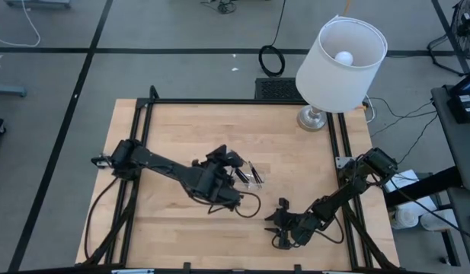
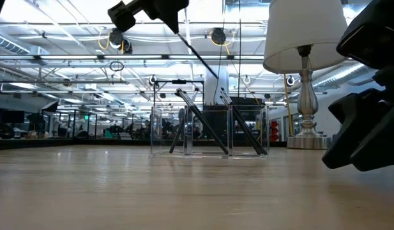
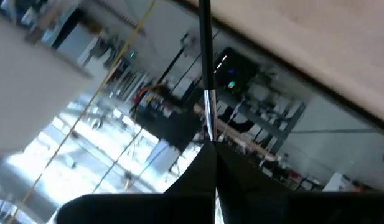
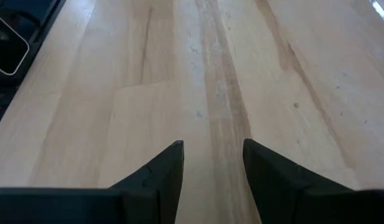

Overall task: Put items in baskets/containers
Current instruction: Put the eyeshadow brush in the transparent organizer

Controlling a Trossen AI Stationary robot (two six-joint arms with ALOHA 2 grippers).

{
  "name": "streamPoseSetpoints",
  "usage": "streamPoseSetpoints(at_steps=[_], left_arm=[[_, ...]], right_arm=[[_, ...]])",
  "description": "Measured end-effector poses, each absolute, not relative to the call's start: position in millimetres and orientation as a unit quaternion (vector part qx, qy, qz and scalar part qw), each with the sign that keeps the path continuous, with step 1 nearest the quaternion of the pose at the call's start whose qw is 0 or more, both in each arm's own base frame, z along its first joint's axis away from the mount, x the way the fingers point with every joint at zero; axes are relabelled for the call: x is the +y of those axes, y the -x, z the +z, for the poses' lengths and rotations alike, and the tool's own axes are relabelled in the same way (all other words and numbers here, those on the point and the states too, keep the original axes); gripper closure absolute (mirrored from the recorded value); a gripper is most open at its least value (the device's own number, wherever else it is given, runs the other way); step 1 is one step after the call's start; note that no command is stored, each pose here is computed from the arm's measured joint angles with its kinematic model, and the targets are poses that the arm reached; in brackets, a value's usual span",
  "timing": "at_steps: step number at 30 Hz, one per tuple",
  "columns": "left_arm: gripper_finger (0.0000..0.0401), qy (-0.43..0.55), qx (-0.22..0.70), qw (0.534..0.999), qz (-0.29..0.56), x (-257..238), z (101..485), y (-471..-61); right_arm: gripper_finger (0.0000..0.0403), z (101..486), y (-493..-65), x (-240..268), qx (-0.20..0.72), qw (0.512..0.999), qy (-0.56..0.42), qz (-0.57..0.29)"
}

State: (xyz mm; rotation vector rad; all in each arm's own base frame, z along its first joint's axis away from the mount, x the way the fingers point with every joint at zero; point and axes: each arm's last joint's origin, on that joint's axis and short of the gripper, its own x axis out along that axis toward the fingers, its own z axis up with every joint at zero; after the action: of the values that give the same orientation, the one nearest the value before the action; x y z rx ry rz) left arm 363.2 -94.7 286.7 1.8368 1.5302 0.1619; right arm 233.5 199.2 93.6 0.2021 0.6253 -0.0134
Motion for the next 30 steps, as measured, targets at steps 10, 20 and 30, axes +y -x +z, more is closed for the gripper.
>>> streamPoseSetpoints(at_steps=[10,20,30], left_arm=[[0.0401,-0.745,0.590,0.309,-0.023,-103.6,243.2,-362.0],[0.0401,-0.758,0.558,0.333,-0.057,-97.9,214.7,-379.6],[0.0398,-0.761,0.547,0.341,-0.080,-95.5,202.0,-381.9]], right_arm=[[0.0248,93.5,-233.7,199.0,0.307,0.947,-0.092,-0.005],[0.0248,94.1,-234.0,199.4,0.304,0.948,-0.096,-0.004],[0.0248,94.6,-234.4,199.7,0.301,0.948,-0.099,-0.003]])
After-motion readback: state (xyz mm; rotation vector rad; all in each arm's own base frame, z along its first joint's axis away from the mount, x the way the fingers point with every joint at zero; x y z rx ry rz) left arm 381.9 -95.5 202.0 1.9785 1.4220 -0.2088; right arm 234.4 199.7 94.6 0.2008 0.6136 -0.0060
